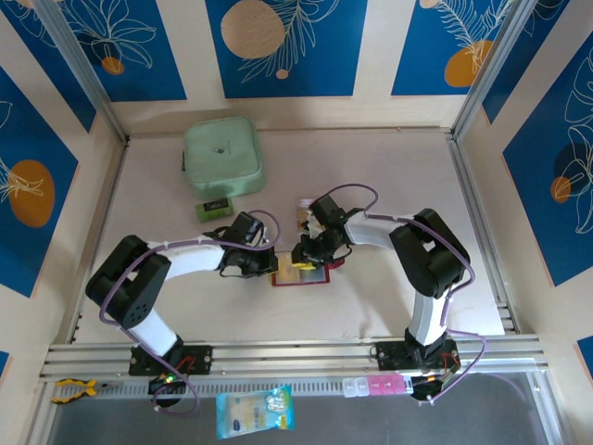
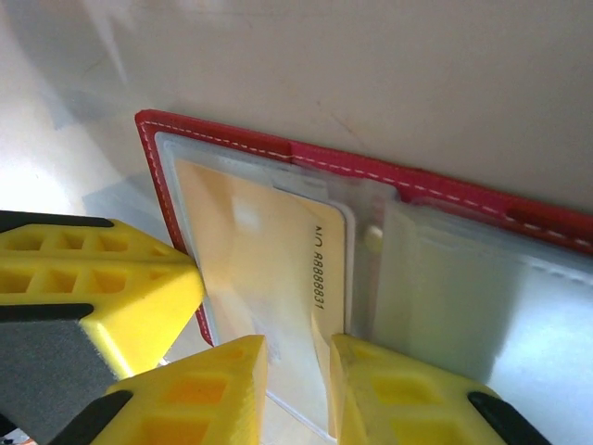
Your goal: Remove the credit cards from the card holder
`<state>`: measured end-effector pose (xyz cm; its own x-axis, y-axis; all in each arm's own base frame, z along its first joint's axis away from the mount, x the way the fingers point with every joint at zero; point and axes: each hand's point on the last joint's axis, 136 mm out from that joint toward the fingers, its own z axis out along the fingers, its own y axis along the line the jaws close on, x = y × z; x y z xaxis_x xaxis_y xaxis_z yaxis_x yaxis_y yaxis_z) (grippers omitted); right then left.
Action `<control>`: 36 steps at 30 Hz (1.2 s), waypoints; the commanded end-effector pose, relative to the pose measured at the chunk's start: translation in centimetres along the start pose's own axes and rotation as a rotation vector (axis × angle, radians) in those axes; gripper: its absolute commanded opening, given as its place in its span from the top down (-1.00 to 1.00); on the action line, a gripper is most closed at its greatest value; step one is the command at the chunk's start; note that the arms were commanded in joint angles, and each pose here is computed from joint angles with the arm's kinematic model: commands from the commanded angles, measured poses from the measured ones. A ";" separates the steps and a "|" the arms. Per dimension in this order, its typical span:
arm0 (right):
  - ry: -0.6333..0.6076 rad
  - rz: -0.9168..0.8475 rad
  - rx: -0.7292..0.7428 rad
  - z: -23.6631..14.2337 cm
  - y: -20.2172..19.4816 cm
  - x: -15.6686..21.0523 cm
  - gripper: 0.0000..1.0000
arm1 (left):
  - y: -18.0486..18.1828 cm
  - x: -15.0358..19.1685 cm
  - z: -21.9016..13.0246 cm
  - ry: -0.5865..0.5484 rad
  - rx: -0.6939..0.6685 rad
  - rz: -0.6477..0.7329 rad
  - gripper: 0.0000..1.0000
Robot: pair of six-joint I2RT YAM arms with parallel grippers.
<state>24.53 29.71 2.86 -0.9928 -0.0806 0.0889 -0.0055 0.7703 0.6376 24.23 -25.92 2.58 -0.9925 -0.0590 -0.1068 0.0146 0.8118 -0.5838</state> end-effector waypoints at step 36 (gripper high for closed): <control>0.016 -0.075 0.198 -0.9 -1.1 0.3 0.53 | 2.2 1.0 0.2 0.045 -0.060 -0.029 0.99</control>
<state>24.73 28.84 2.59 -0.9888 -0.1381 0.0569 -0.0890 0.8504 0.5186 24.24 -25.81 2.41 -0.9931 -0.0593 -0.1011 0.0108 0.8124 -0.5830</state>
